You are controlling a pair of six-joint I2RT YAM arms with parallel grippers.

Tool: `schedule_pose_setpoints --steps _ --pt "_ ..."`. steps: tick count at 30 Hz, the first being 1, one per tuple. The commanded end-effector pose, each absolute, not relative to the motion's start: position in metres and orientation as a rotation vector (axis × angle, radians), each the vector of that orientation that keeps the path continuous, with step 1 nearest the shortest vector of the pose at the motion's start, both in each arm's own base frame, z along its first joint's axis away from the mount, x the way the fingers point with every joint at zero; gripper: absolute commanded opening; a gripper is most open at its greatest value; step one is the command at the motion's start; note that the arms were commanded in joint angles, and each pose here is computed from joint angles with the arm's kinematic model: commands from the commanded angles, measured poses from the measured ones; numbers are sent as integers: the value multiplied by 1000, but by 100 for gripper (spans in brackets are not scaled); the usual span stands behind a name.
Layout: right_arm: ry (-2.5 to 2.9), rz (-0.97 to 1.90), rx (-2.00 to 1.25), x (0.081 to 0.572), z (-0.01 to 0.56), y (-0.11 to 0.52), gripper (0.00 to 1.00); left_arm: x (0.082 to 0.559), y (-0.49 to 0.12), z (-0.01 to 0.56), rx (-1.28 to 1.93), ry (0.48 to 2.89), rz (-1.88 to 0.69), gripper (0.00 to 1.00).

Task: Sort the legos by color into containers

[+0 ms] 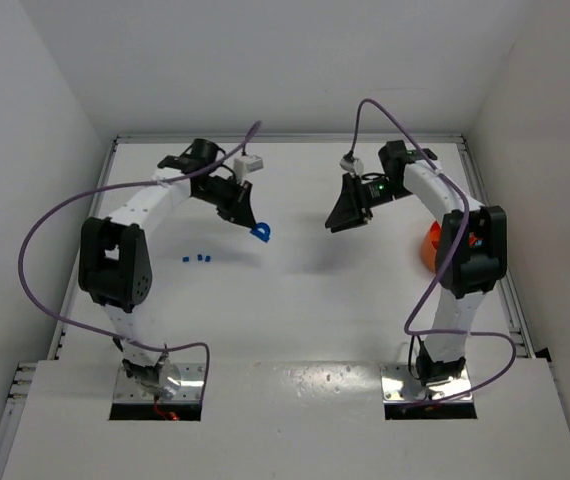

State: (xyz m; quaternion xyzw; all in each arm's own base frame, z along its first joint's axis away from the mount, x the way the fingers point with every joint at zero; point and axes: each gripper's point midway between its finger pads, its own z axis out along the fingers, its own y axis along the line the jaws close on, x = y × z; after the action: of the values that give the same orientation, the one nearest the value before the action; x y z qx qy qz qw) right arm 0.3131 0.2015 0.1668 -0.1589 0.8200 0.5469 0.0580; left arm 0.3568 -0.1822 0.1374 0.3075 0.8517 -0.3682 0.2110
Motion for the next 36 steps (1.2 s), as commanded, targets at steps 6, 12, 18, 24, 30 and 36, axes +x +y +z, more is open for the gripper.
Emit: schedule_pose_setpoints --steps 6,12,18,24,30,36 --pt "2443 1855 -428 306 167 227 52 347 -250 171 817 2280 -980 0" --pt "2477 1787 -442 312 160 237 52 342 -283 173 758 2288 -1040 0" --pt "2508 1713 -437 320 149 243 52 333 -306 170 802 2292 -1074 0" --pt "2526 1631 -476 325 137 252 52 327 -314 172 819 2284 -1098 0" --pt "2556 1652 -516 307 126 263 42 330 -315 176 812 2270 -1101 0" --pt "2573 1633 -523 293 120 265 0 330 -315 176 812 2270 -1101 0"
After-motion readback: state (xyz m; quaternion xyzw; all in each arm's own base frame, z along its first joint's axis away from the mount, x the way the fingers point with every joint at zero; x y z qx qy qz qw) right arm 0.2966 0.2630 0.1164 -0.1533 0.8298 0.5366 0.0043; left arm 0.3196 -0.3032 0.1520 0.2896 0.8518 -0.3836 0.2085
